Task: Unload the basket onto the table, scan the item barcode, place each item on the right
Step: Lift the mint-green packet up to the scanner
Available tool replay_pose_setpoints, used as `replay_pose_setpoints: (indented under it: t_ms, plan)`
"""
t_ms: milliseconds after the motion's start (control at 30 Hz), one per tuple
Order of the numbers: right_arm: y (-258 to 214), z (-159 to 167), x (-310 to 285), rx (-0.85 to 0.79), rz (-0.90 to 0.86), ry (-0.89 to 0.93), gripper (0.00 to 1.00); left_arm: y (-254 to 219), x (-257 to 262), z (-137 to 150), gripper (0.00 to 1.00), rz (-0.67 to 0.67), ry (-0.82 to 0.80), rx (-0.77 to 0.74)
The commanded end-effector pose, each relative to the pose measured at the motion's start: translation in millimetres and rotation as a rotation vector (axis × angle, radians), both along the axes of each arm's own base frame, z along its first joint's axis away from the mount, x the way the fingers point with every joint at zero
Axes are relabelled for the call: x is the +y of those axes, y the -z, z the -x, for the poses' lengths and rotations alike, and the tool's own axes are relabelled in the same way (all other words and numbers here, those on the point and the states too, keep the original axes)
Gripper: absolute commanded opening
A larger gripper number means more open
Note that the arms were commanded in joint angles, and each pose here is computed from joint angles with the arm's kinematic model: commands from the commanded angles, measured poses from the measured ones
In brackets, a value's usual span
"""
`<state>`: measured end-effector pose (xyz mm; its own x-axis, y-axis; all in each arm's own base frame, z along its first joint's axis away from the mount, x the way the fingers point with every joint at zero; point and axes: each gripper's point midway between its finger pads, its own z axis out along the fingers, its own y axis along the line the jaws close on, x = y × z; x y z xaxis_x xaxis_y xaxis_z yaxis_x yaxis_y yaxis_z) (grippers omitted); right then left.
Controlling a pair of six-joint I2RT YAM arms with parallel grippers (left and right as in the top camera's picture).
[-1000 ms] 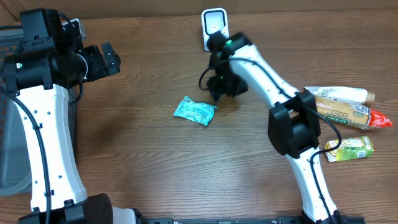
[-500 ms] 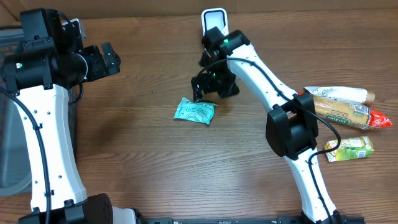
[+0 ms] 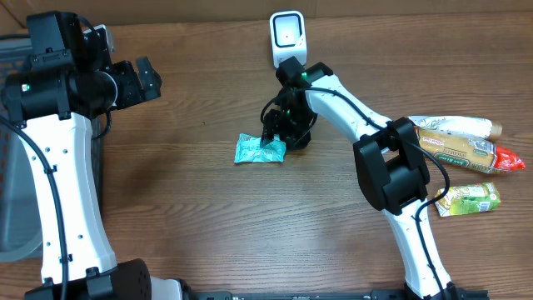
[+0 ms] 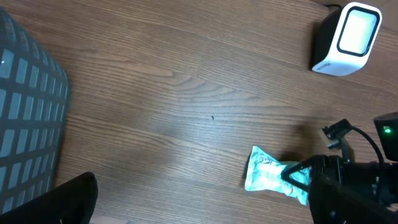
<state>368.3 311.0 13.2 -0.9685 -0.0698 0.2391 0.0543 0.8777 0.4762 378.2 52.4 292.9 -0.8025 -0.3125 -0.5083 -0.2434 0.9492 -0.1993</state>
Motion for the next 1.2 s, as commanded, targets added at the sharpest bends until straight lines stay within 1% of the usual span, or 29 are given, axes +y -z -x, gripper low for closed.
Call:
replay_pose_setpoints:
  t_ms: [0, 33, 100, 133, 200, 233, 333, 367, 400, 500, 633, 700, 800, 900, 1000, 1167]
  plan:
    - [24, 7, -6, 0.054, 0.048, 0.066, 0.39, -7, 0, -1, 1.0, -0.016, 0.021, -0.02]
    - [25, 5, -5, 0.047, 0.044, 0.066, 0.26, -7, 0, -1, 1.0, -0.016, 0.021, -0.02]
    - [24, -2, -2, 0.013, 0.027, 0.066, 0.07, -7, 0, -1, 1.0, -0.016, 0.021, -0.021]
    - [24, -6, -1, -0.001, 0.019, 0.067, 0.04, -7, 0, -1, 1.0, -0.016, 0.021, -0.02]
    - [21, -13, 3, -0.037, -0.021, 0.039, 0.04, -7, 0, -1, 1.0, -0.016, 0.021, -0.02]
    - [9, -15, 10, -0.068, -0.113, -0.033, 0.04, -7, 0, -1, 1.0, -0.016, 0.021, -0.02]
    - [-22, -17, 17, -0.155, -0.279, -0.177, 0.04, -7, 0, -1, 1.0, -0.016, 0.021, -0.02]
    - [-29, -19, 15, -0.184, -0.297, -0.201, 0.04, -7, 0, -1, 1.0, -0.016, 0.021, -0.02]
    - [-51, -25, 9, -0.277, -0.327, -0.265, 0.04, -7, 0, -1, 0.99, -0.016, 0.021, -0.02]
    - [-89, -29, 1, -0.39, -0.357, -0.321, 0.04, -7, 0, -1, 1.0, -0.016, 0.021, -0.02]
    - [-142, -31, -13, -0.49, -0.379, -0.322, 0.04, -7, 0, -1, 1.0, -0.016, 0.021, -0.02]
    - [-177, -28, -19, -0.541, -0.429, -0.312, 0.04, -7, 0, -1, 1.0, -0.016, 0.021, -0.021]
    - [-218, -24, -29, -0.626, -0.454, -0.304, 0.04, -7, 0, -1, 1.0, -0.016, 0.021, -0.02]
    - [-250, -20, -39, -0.699, -0.463, -0.296, 0.04, -7, 0, -1, 1.0, -0.016, 0.021, -0.02]
    - [-274, -19, -53, -0.771, -0.442, -0.279, 0.04, -7, 0, -1, 1.0, -0.016, 0.021, -0.02]
    - [-287, -24, -73, -0.851, -0.326, -0.242, 0.04, -7, 0, -1, 1.0, -0.016, 0.021, -0.02]
